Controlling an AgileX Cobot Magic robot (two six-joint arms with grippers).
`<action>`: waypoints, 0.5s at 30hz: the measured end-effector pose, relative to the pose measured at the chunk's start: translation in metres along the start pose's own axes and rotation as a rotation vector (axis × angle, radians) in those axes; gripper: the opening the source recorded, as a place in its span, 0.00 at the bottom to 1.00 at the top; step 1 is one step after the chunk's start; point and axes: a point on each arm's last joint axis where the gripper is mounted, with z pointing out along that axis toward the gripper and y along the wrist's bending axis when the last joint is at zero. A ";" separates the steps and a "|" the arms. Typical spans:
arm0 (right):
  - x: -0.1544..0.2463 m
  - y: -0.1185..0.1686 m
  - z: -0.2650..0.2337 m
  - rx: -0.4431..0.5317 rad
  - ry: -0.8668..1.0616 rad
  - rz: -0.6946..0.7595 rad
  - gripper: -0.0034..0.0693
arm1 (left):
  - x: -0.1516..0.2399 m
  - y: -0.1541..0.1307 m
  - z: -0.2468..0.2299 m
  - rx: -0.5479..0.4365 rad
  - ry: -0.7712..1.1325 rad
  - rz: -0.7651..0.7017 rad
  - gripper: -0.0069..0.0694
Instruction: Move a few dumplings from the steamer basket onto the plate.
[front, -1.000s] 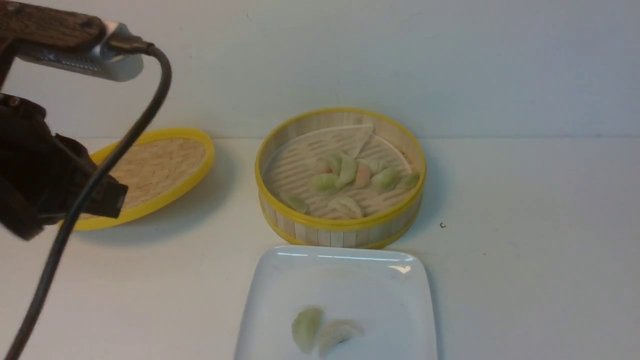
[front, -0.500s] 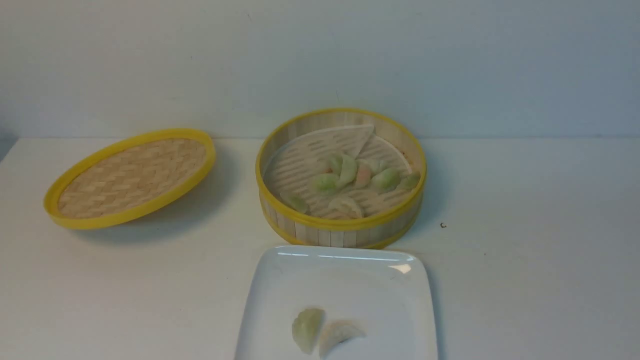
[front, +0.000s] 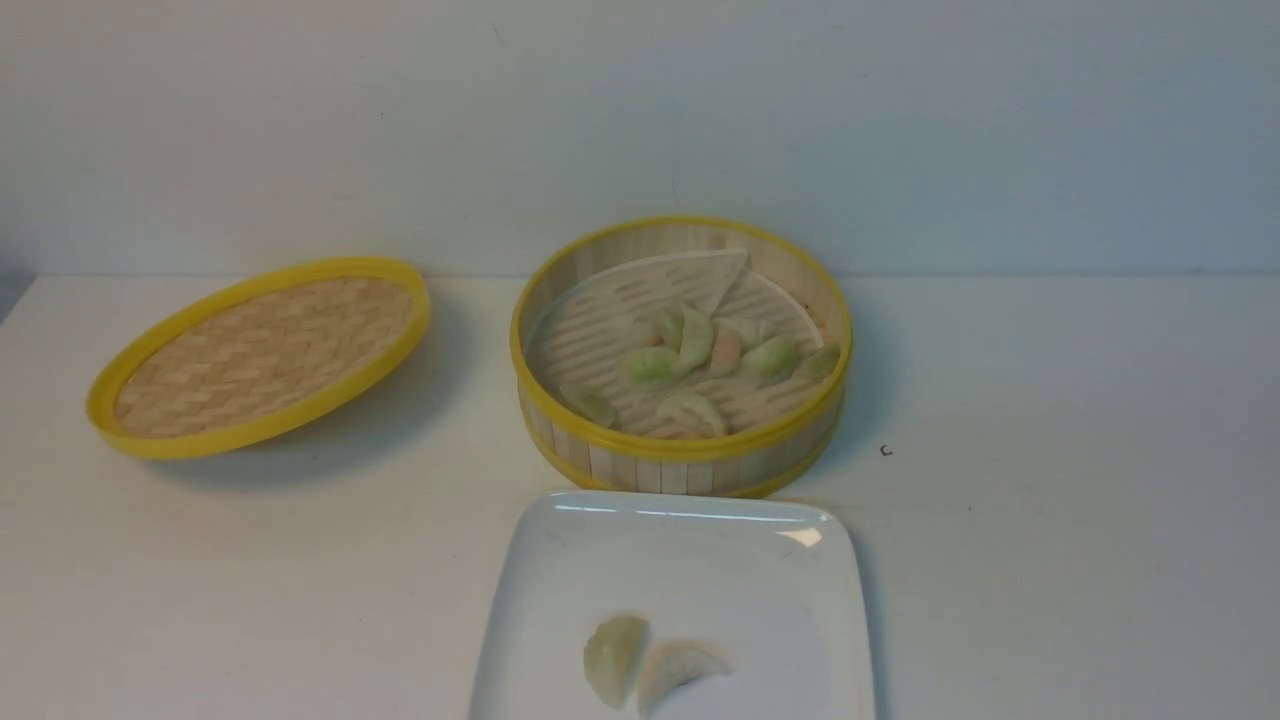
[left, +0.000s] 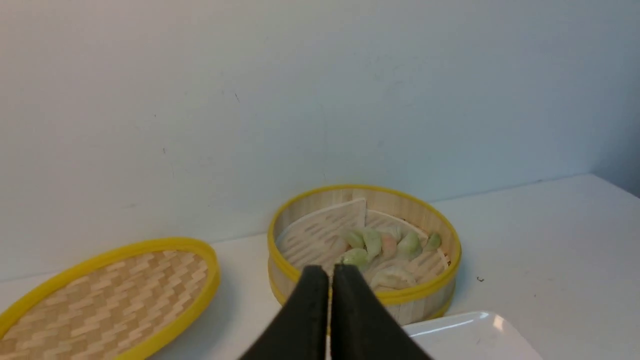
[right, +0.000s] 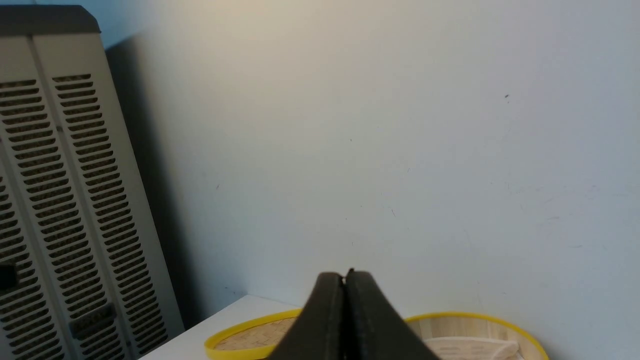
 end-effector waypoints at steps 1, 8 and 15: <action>0.000 0.000 0.000 0.000 0.000 0.000 0.03 | 0.002 0.001 0.001 -0.004 0.005 0.006 0.08; 0.000 0.000 0.000 0.000 0.000 0.000 0.03 | 0.025 0.009 0.012 -0.078 0.036 0.095 0.08; 0.000 0.000 0.000 0.000 0.001 0.000 0.03 | 0.096 0.024 0.019 -0.269 0.013 0.103 0.08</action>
